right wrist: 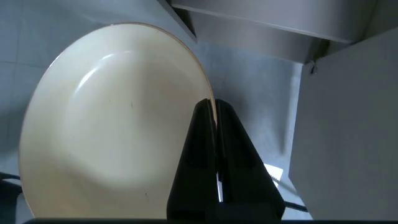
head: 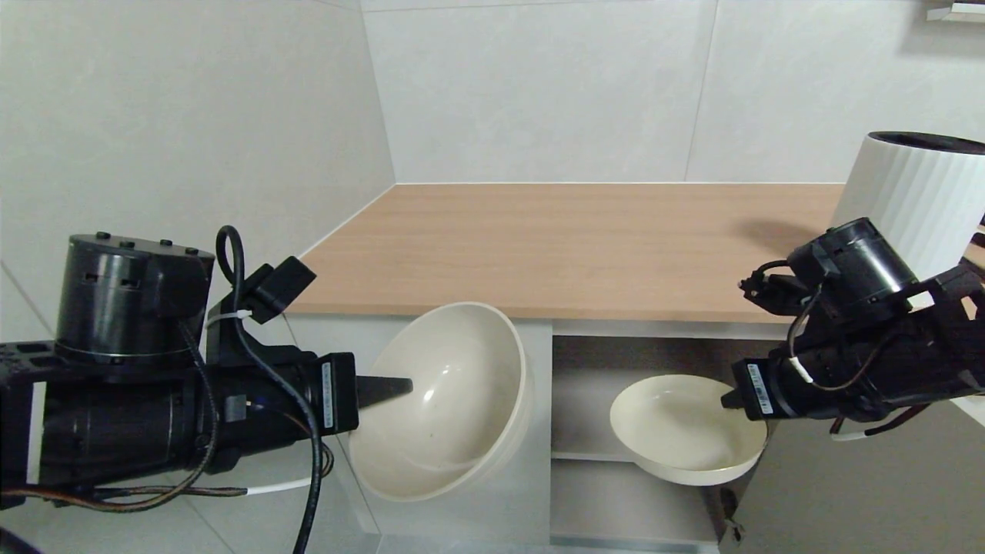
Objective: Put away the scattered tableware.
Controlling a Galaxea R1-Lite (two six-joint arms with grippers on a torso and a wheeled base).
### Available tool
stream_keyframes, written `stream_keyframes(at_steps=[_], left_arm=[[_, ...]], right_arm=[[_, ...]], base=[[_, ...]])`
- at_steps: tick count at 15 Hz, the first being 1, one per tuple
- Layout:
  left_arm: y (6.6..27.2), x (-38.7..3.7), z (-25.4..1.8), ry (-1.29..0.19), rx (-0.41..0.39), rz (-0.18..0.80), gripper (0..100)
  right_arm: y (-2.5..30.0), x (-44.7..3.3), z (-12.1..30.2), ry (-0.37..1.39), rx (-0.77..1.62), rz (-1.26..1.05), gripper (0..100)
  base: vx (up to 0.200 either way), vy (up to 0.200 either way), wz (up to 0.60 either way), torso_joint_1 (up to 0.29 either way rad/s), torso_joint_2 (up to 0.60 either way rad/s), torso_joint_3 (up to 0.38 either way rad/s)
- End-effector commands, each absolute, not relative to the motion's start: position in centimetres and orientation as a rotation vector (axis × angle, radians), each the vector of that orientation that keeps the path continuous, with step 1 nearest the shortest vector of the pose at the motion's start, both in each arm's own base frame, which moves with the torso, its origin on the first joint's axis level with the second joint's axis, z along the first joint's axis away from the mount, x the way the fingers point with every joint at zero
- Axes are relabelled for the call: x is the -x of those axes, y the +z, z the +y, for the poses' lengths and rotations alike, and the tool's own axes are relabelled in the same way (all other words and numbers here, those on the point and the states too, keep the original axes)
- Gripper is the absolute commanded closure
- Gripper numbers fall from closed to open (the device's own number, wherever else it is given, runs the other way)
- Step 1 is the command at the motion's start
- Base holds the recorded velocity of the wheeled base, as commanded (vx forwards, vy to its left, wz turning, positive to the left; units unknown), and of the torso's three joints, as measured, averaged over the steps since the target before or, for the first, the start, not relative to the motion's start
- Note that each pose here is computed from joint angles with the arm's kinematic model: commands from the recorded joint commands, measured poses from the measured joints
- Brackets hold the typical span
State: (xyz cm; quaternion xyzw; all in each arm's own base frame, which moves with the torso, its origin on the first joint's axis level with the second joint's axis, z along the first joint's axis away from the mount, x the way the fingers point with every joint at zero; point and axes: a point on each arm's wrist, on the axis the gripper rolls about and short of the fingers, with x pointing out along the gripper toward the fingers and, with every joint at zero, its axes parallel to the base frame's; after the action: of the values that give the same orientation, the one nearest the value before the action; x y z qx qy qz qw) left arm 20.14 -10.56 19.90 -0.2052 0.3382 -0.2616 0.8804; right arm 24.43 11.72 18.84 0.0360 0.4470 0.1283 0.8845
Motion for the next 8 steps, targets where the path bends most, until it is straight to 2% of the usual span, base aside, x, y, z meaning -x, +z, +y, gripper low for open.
stream_keyframes(at_steps=[1,3,8], left_arm=[[19.8,-20.2,-10.6,-0.543,0.428,0.709,100],[19.6,-20.3,-10.6,-0.541,0.426,0.716,100],[19.5,-20.4,-10.7,-0.541,0.425,0.721,100]], right_arm=[[17.1,-25.4,12.3,0.259,-0.061,0.974,100],[16.3,-25.9,12.5,0.253,-0.057,0.99,100],[15.8,-26.3,12.7,0.241,-0.052,0.992,100]], base=[[0.0,0.0,0.0,0.0,0.0,0.0],[0.0,0.0,0.0,-0.021,0.07,0.04],[0.0,0.0,0.0,-0.132,0.39,0.253]])
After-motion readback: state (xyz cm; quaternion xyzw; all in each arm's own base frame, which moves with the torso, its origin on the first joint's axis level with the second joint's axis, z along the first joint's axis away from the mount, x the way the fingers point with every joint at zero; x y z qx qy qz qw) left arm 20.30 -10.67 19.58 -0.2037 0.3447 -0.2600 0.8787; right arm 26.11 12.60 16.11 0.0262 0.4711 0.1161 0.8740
